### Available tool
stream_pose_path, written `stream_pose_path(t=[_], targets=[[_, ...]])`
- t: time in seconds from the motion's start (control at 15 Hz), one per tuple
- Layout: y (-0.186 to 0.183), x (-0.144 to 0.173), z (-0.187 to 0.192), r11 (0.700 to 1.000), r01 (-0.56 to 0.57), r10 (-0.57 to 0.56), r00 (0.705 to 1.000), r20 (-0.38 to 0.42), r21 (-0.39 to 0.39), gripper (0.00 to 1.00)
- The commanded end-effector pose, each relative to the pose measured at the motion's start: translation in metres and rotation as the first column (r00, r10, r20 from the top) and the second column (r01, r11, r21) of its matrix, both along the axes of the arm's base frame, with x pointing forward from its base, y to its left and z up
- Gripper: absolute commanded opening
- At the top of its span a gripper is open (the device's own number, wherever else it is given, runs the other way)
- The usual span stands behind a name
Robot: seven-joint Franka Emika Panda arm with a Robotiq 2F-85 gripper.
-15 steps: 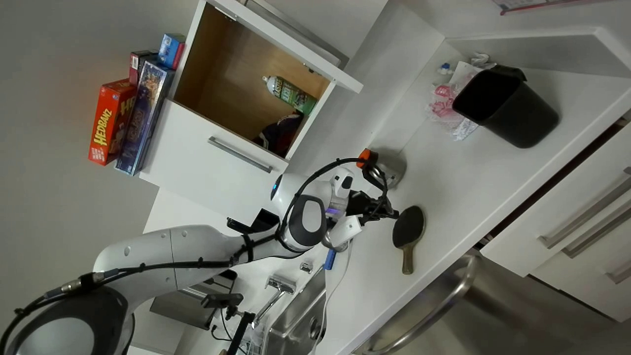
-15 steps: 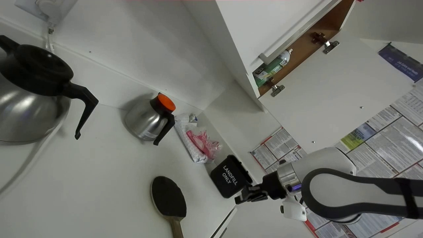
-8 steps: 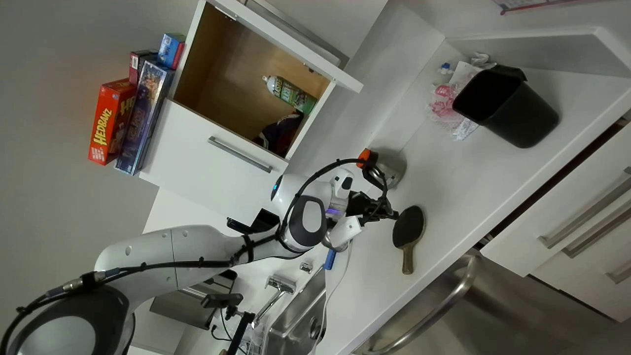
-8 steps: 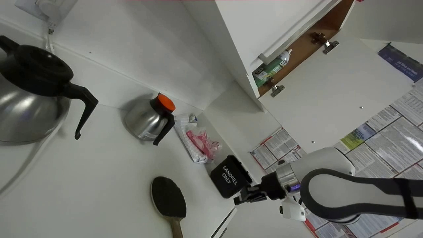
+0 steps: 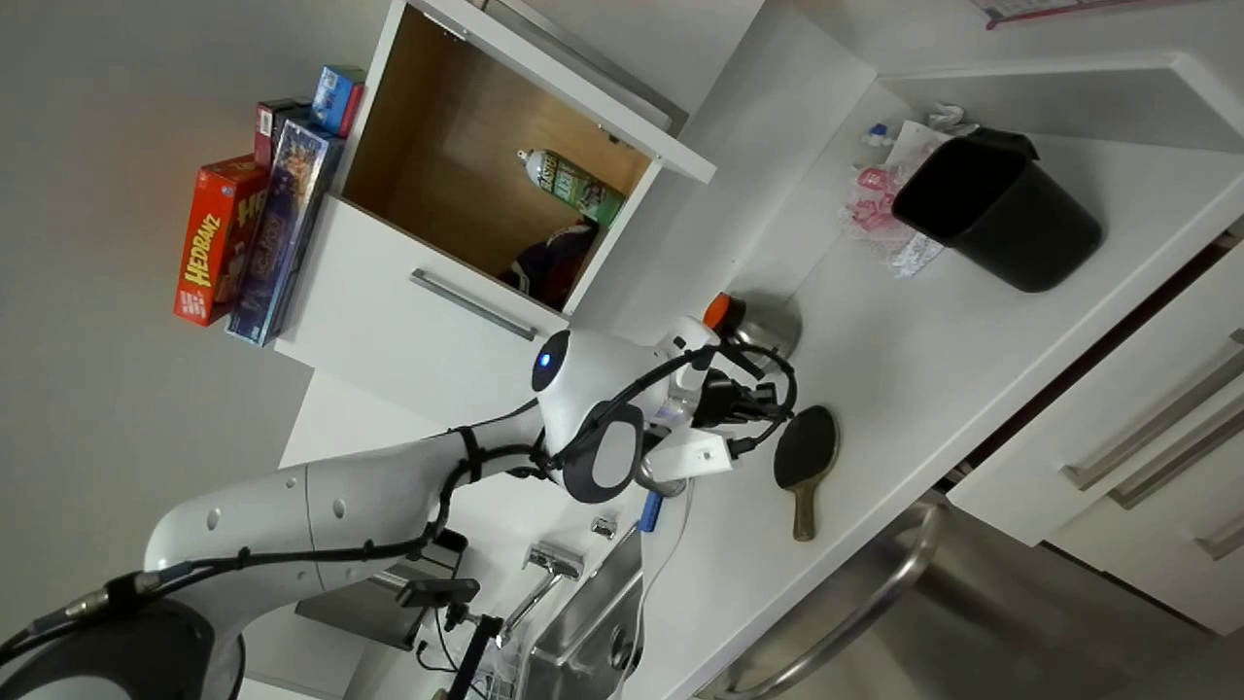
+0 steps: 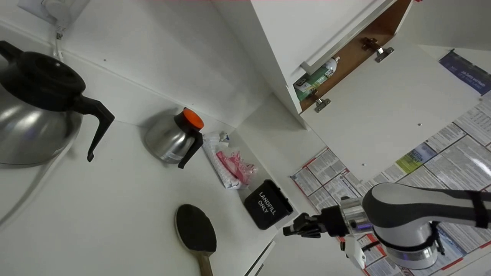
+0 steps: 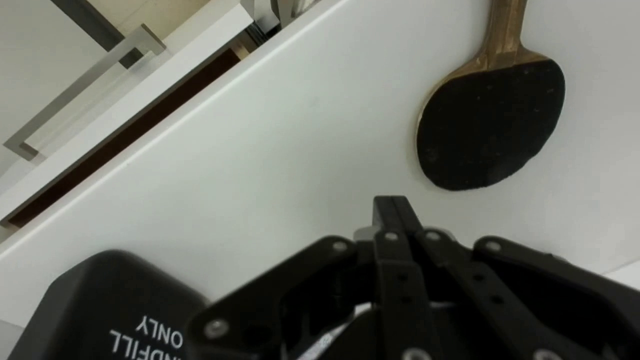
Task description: Remove the white object from the bottom shelf of the overhead cabinet, put it in the open drawer, close the drawer, and then close the cabinet door
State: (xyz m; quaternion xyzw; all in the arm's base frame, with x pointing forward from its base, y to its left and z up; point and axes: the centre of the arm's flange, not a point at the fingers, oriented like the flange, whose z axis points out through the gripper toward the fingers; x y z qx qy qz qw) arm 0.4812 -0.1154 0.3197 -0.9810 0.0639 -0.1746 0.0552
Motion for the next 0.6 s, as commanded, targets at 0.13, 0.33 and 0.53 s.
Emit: stream_pose_path(t=[0.13, 0.33, 0.53], targets=[[-0.058, -0.063, 0.043, 0.991, 0.076, -0.091, 0.985, 0.148, 0.107, 0.00], [-0.079, -0.088, 0.061, 0.980, 0.139, -0.169, 0.959, 0.226, 0.144, 0.00], [-0.087, -0.105, 0.077, 0.962, 0.219, -0.259, 0.921, 0.292, 0.161, 0.00]])
